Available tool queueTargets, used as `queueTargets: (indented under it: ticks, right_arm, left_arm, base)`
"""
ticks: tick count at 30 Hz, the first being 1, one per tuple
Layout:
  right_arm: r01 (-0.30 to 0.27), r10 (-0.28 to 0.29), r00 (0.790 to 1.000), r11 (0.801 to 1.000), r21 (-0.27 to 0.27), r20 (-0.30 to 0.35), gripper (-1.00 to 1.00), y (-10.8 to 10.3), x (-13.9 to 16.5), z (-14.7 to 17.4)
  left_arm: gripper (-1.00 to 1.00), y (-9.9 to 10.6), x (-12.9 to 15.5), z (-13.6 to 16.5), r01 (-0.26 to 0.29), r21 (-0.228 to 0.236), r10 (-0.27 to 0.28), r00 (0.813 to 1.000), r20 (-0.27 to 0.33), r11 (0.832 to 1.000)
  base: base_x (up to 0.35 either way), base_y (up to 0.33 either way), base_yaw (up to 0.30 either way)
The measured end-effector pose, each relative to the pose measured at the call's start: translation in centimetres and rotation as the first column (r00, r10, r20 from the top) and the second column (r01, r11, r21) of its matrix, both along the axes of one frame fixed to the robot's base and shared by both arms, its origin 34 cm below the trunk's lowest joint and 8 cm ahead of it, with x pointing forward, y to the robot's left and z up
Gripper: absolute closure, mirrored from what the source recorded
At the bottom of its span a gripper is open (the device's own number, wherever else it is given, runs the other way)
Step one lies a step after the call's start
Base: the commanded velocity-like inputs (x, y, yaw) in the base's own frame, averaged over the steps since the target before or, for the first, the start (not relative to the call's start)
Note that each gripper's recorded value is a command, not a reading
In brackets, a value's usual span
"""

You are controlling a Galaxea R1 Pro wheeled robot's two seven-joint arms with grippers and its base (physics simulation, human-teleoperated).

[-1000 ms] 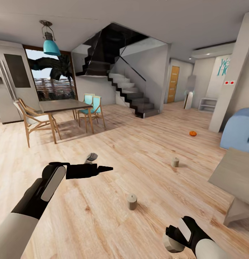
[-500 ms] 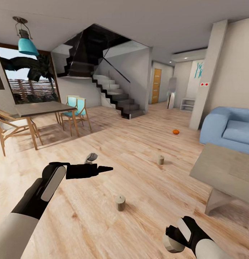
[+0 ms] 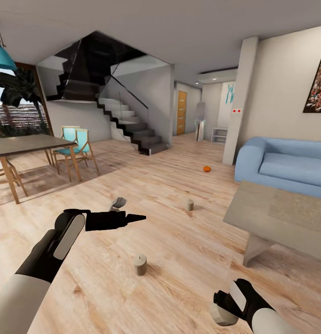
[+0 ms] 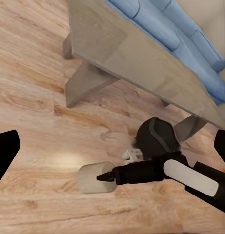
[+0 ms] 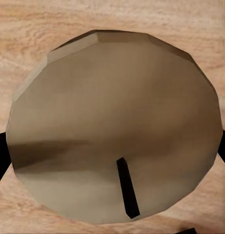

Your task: Place each of the two pumpkins and all three candles from the living room inside a cabinet in the living room (use any cabinet), then make sure every cabinet is closed, and position the cauldron so it is next to a table in the living room.

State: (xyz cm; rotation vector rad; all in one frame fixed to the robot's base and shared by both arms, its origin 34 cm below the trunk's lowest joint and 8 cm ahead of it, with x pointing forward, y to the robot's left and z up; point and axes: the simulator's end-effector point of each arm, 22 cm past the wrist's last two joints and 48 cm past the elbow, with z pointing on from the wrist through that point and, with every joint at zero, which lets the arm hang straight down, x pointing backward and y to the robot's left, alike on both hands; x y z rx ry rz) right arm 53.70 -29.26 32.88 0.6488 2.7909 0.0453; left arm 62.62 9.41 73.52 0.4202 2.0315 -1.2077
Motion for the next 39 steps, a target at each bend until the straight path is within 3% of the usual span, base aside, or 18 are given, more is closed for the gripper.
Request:
queueTargets:
  ticks: [17, 19, 22, 23, 24, 25, 26, 27, 28, 30, 32, 33, 35, 39]
  right_arm:
    - [-0.001, 0.001, 1.000, 1.000, 0.001, 0.014, 1.00, 0.0, 0.3, 0.6]
    - [0.000, 0.000, 1.000, 1.000, 0.001, 0.016, 1.00, 0.0, 0.4, 0.7]
    - [-0.001, 0.001, 1.000, 1.000, 0.000, 0.018, 1.00, 0.0, 0.4, 0.8]
    - [-0.001, 0.001, 1.000, 1.000, 0.000, 0.018, 1.00, 0.0, 0.4, 0.8]
    - [-0.001, 0.001, 1.000, 1.000, 0.000, 0.019, 1.00, 0.0, 0.4, 0.8]
    - [-0.001, 0.001, 1.000, 1.000, -0.001, 0.019, 1.00, 0.0, 0.4, 0.9]
    - [-0.001, 0.001, 1.000, 1.000, 0.000, 0.020, 1.00, 0.0, 0.5, 0.9]
    - [-0.002, 0.002, 1.000, 1.000, -0.002, 0.021, 1.00, -0.1, 0.5, 0.9]
    - [-0.001, 0.001, 1.000, 1.000, -0.001, 0.022, 1.00, -0.1, 0.5, 0.9]
    - [-0.001, 0.001, 1.000, 1.000, -0.002, 0.022, 1.00, -0.1, 0.5, 1.0]
    - [-0.001, 0.001, 1.000, 1.000, -0.002, 0.023, 1.00, -0.1, 0.5, 1.0]
    - [-0.001, 0.001, 1.000, 1.000, -0.002, 0.023, 1.00, -0.1, 0.6, 1.0]
    - [-0.001, 0.001, 1.000, 1.000, -0.003, 0.024, 1.00, -0.1, 0.5, 1.0]
    - [0.000, 0.000, 1.000, 1.000, -0.005, 0.026, 1.00, -0.1, 0.6, 1.0]
  left_arm:
    - [-1.00, 0.1, -0.1, 0.5, -0.008, 0.006, 0.008, 1.000, 0.009, 1.000]
    - [-1.00, 0.6, 0.3, 0.0, -0.030, 0.020, 0.029, 1.000, 0.002, 0.999]
    - [-1.00, 3.4, 2.4, -3.6, -0.147, 0.129, 0.154, 0.987, -0.049, 0.981]
    - [-1.00, 5.4, 3.4, -6.5, -0.215, 0.212, 0.238, 0.968, -0.084, 0.953]
    - [-1.00, 6.6, 3.8, -8.0, -0.248, 0.256, 0.283, 0.953, -0.107, 0.934]
    - [-1.00, 9.1, 4.3, -11.2, -0.304, 0.353, 0.371, 0.919, -0.138, 0.885]
    - [-1.00, 10.2, 4.5, -12.7, -0.328, 0.396, 0.413, 0.898, -0.152, 0.858]
    - [-1.00, 12.1, 5.1, -15.0, -0.381, 0.468, 0.492, 0.859, -0.139, 0.797]
    - [-1.00, 12.8, 5.3, -15.9, -0.403, 0.497, 0.525, 0.841, -0.131, 0.769]
    - [-1.00, 14.2, 5.7, -19.5, -0.454, 0.597, 0.626, 0.772, -0.106, 0.661]
    - [-1.00, 14.7, 5.8, -20.8, -0.466, 0.634, 0.664, 0.740, -0.101, 0.616]
    - [-1.00, 15.4, 6.0, -21.8, -0.477, 0.660, 0.695, 0.713, -0.097, 0.581]
    - [-1.00, 16.3, 6.2, -22.9, -0.490, 0.685, 0.731, 0.676, -0.092, 0.539]
    - [-1.00, 16.5, 6.3, -23.9, -0.493, 0.706, 0.756, 0.648, -0.093, 0.509]
  base:
    - [0.000, 0.194, -0.270]
    - [0.000, 0.160, -0.270]
    - [0.000, 0.062, -0.270]
    - [0.000, 0.033, -0.267]
    - [0.000, 0.021, -0.246]
    - [0.000, 0.017, -0.228]
    - [0.000, 0.011, -0.169]
    - [0.000, 0.009, -0.135]
    - [0.000, 0.005, -0.086]
    - [0.000, 0.003, -0.050]
    - [0.000, 0.002, -0.029]
    - [0.000, 0.001, -0.018]
    - [0.000, 0.001, -0.010]
    - [0.000, 0.000, -0.005]
